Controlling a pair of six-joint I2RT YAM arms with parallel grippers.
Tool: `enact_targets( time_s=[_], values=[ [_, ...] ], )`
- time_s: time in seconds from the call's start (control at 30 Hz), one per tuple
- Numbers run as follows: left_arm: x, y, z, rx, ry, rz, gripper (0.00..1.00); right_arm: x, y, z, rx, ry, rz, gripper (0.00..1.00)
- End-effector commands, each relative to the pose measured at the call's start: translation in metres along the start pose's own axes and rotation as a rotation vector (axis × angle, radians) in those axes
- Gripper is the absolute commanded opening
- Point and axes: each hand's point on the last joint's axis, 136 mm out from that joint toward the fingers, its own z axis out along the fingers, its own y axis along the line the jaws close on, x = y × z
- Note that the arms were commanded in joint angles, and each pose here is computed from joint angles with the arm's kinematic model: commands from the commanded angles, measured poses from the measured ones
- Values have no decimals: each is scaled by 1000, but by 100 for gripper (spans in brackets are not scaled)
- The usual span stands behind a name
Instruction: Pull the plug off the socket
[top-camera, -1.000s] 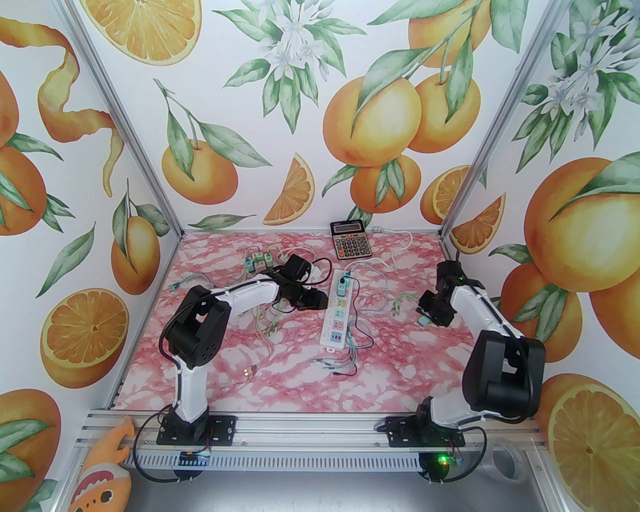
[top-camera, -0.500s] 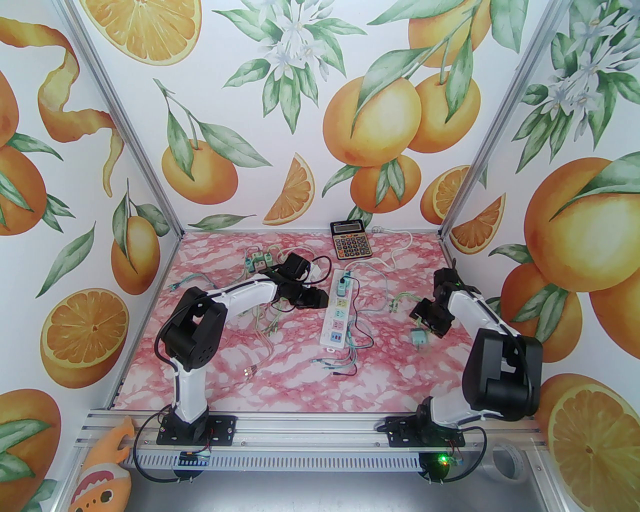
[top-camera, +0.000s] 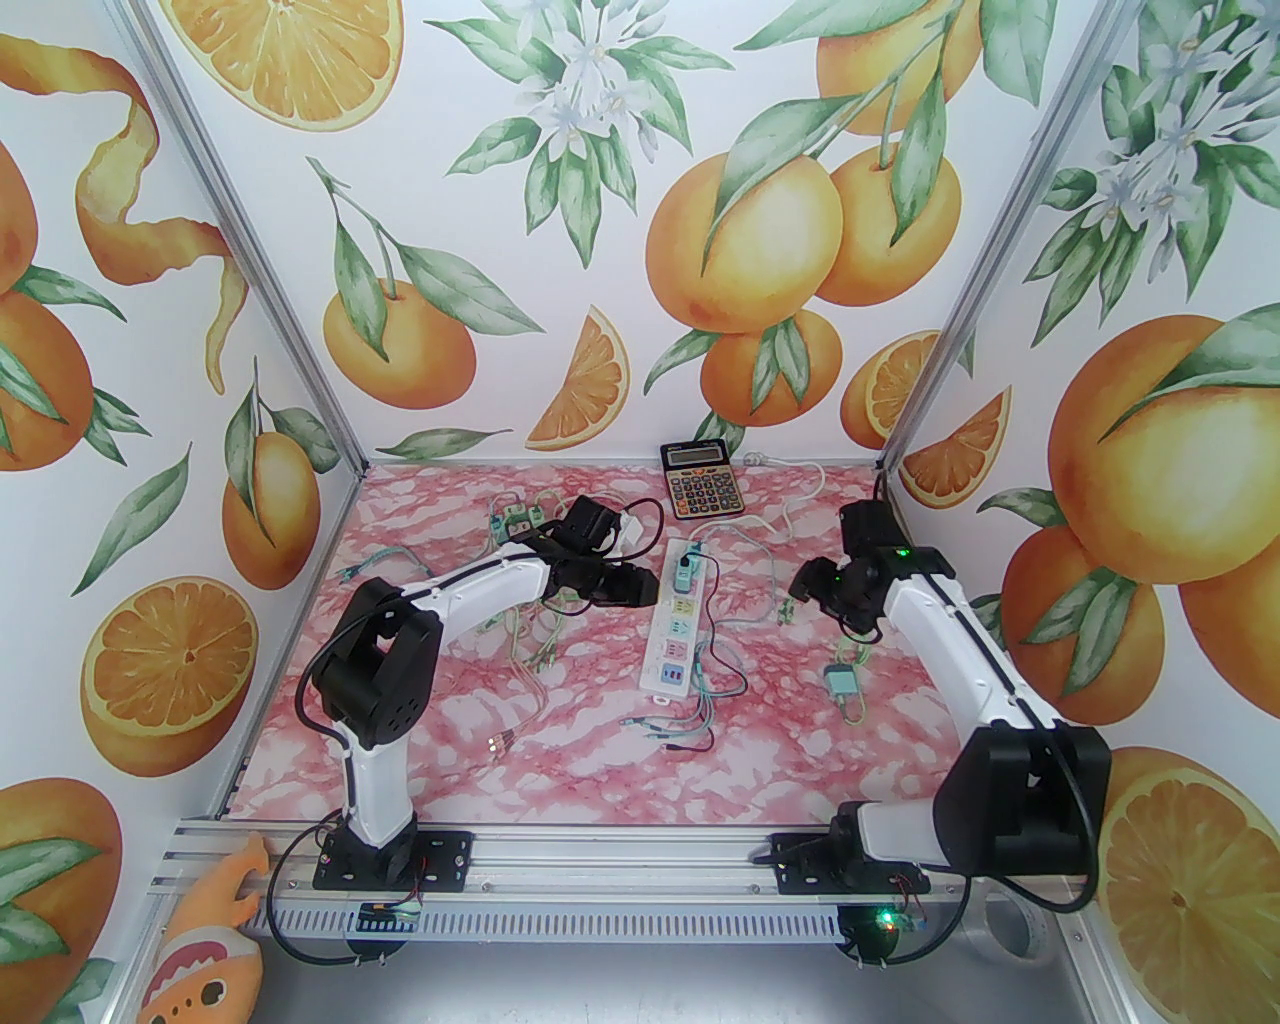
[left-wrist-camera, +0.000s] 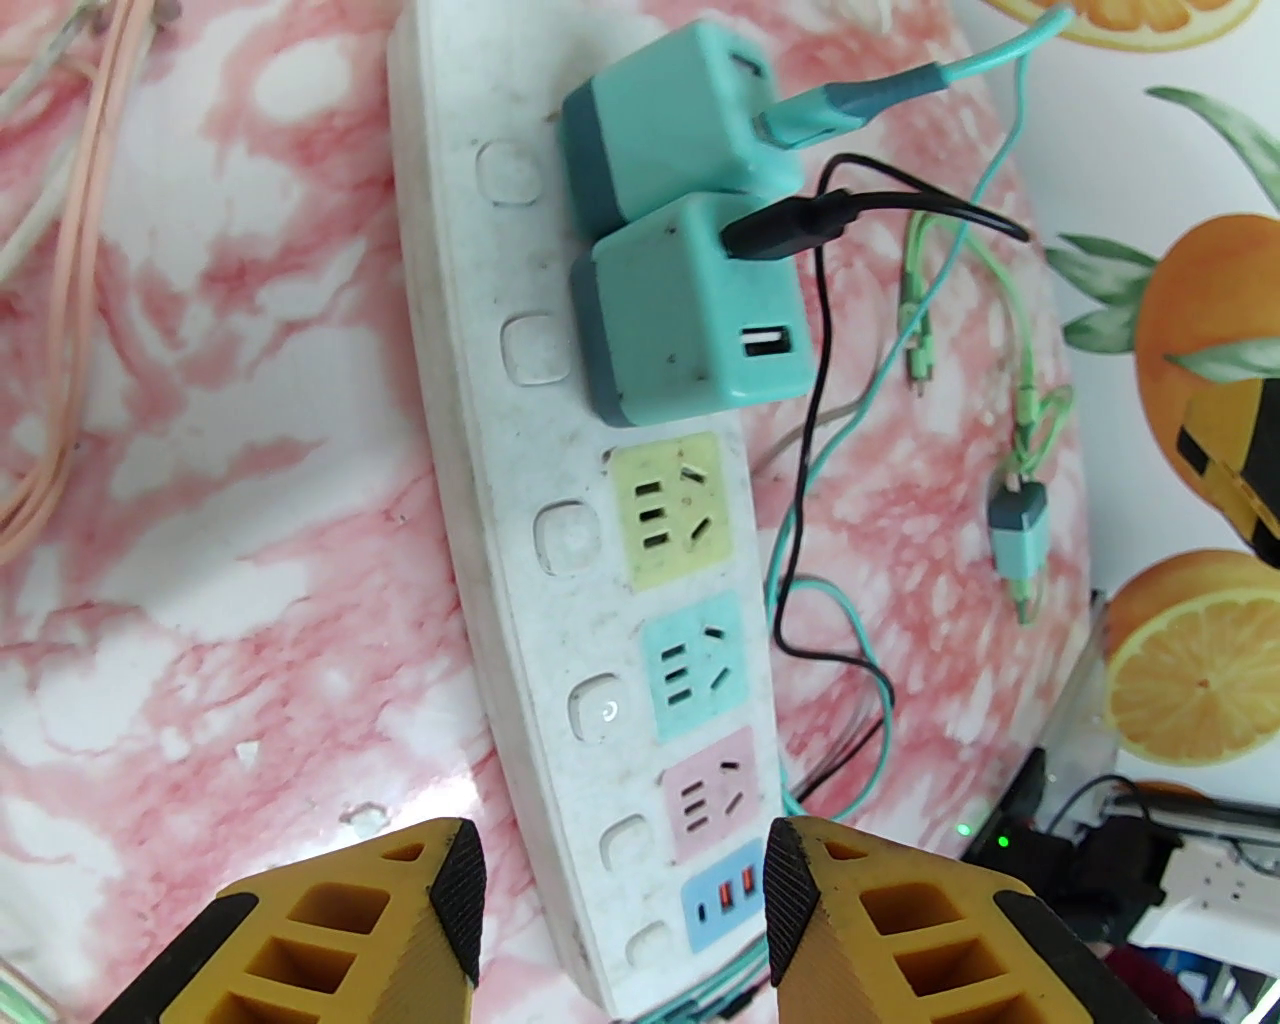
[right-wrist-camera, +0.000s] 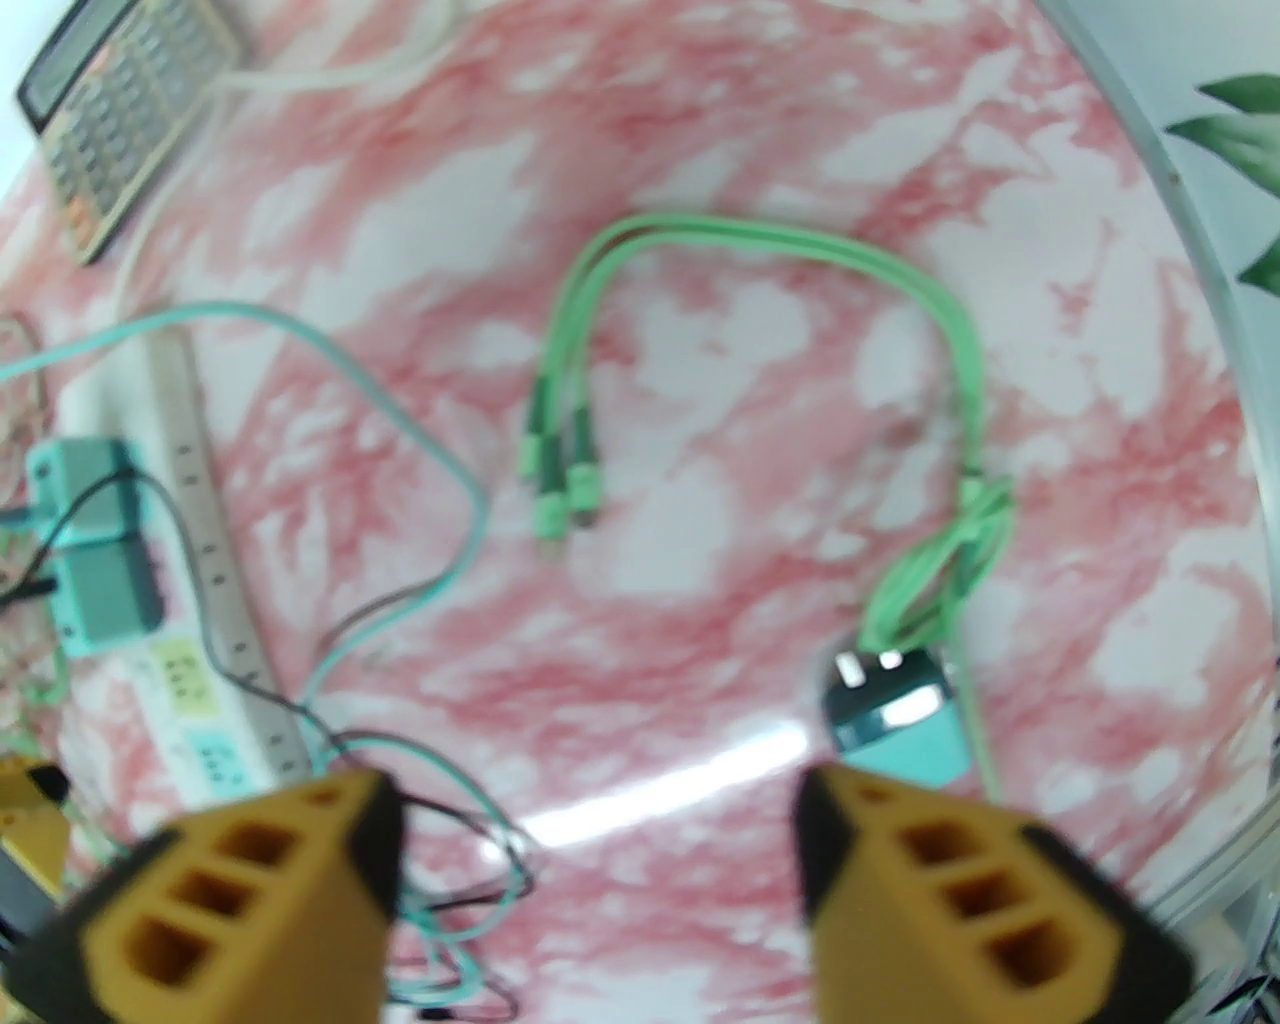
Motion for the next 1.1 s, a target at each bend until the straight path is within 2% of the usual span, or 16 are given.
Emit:
enact_targets(
  time_s=[0.0, 0.13, 0.2, 0.4, 0.77, 0.93, 1.07],
  values=[
    [-24, -33, -18, 46, -95, 103, 48, 4, 30, -5, -113, -11, -22, 58],
    [-29, -39, -12, 24, -109, 149, 47, 11, 44, -1, -153, -2, -35, 57],
    [-38, -38, 1, -33, -127, 204, 46, 21, 61, 7, -185, 15, -49, 57],
    [-56, -35, 25, -135, -175, 270, 47, 33, 77, 14, -211, 39, -54, 56],
    [-66, -18, 75, -310, -120, 337, 48, 45, 88, 21, -246, 68, -52, 56],
    [-66, -12, 85, -328, -105, 337, 41, 49, 94, 29, -276, 91, -44, 55],
    [-61, -6, 86, -346, -86, 337, 27, 48, 104, 42, -320, 106, -29, 55]
  ],
)
